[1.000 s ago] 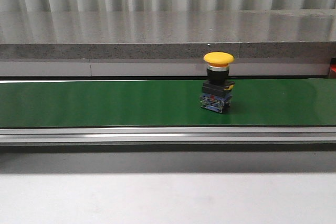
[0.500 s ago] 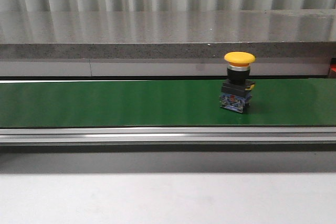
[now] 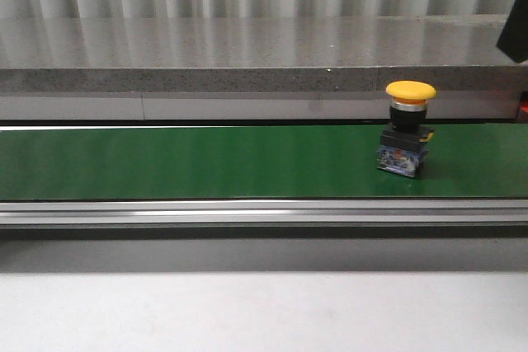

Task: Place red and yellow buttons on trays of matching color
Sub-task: 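Grasp the yellow button at the belt's far end with the right gripper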

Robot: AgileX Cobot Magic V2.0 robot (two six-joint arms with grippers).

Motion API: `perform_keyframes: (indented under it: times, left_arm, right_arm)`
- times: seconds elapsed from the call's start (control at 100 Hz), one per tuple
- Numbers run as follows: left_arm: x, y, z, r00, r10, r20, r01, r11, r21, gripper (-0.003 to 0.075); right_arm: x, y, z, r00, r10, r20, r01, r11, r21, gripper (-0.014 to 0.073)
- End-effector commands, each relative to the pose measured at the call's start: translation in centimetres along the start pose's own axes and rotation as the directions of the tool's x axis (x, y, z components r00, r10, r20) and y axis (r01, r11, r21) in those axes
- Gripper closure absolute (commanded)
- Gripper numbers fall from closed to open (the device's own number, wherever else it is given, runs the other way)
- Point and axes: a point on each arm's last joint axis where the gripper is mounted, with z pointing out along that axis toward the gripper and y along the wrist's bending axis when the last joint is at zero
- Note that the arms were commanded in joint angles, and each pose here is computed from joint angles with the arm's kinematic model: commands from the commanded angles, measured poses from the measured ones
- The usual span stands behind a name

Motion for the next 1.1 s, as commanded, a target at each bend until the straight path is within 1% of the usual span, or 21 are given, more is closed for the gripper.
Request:
perform_keyframes:
  times: [0.0,0.19,0.31,0.41,0.57,0.61,0.66,0.71,0.76,0.78,0.83,0.85,0.86,0.95,1.09]
  left_arm:
    - [-1.5,-0.2,-0.4,0.995,-0.004,0.099,0.002,1.000,0.016,0.0740]
    - [-1.5,-0.2,-0.4,0.995,-0.004,0.099,0.002,1.000,0.016,0.0740]
    - [-1.5,-0.2,-0.4,0.995,-0.004,0.099,0.002,1.000,0.016,0.0740]
    - [-1.5,-0.2,-0.4,0.995,-0.004,0.099,0.002,1.000,0.016,0.0740]
    - [-1.5,-0.2,-0.4,0.995,-0.004,0.099,0.002,1.000,0.016,0.0740]
    - [-1.5,-0.2,-0.4,0.995,-0.004,0.099,0.002,1.000,0.016,0.0740]
    - [-1.5,-0.2,-0.4,0.995,-0.004,0.099,0.002,1.000,0.016,0.0740]
    - [-1.5,-0.2,-0.4,0.995,-0.004,0.099,0.002,1.000,0.016,0.0740]
    - [-1.5,-0.2,-0.4,0.995,-0.004,0.099,0.002,1.000,0.016,0.0740]
    - [-1.5,-0.2,-0.4,0.995,-0.004,0.099,0.002,1.000,0.016,0.0740]
    - [-1.5,-0.2,-0.4,0.995,-0.004,0.099,0.002,1.000,0.016,0.0740]
    - [-1.5,-0.2,-0.4,0.995,-0.004,0.099,0.002,1.000,0.016,0.0740]
    - [-1.5,-0.2,-0.4,0.995,-0.004,0.099,0.002,1.000,0.016,0.0740]
    - [-1.5,-0.2,-0.4,0.995,-0.004,0.099,0.002,1.000,0.016,0.0740]
    - [-1.5,-0.2,-0.4,0.995,-0.004,0.099,0.002,1.000,0.016,0.0740]
  right_arm:
    - [-1.0,0.7,-0.3,0.997,-0.037,0.060,0.038,0.999,-0.004,-0.0041]
    - [-1.6,1.4,2.2,0.998,-0.061,0.028,0.062,0.997,-0.034,-0.0041]
    - [-2.2,1.4,3.5,0.997,-0.065,0.049,0.066,0.998,-0.025,-0.0041]
    - [-2.6,1.2,4.3,0.996,-0.046,0.079,0.048,0.999,-0.019,-0.0041]
    - [-2.8,1.0,5.4,0.997,-0.035,0.073,0.036,0.999,-0.020,-0.0025]
    - [-2.7,1.0,5.7,0.997,-0.033,0.066,0.035,0.999,-0.021,0.0006]
    - [-2.7,0.9,6.0,0.998,-0.031,0.057,0.032,0.999,-0.023,0.0069]
    - [-2.7,0.9,6.3,0.998,-0.029,0.049,0.030,0.999,-0.025,0.0156]
    - [-2.6,0.9,6.4,0.999,-0.020,0.041,0.021,0.999,-0.029,0.0267]
    - [-2.6,0.9,6.4,0.999,-0.016,0.039,0.018,0.999,-0.030,0.0295]
    - [-2.5,0.9,6.4,0.999,-0.011,0.030,0.012,0.999,-0.033,0.0393]
    - [-2.5,0.9,6.3,1.000,-0.010,0.028,0.010,0.999,-0.034,0.0414]
    - [-2.5,0.9,6.3,1.000,-0.008,0.026,0.009,0.999,-0.036,0.0440]
    - [-2.6,0.9,6.1,1.000,-0.006,0.030,0.008,0.999,-0.036,0.0487]
    - [-2.8,0.9,4.4,0.998,0.000,0.056,0.002,0.999,-0.032,0.0486]
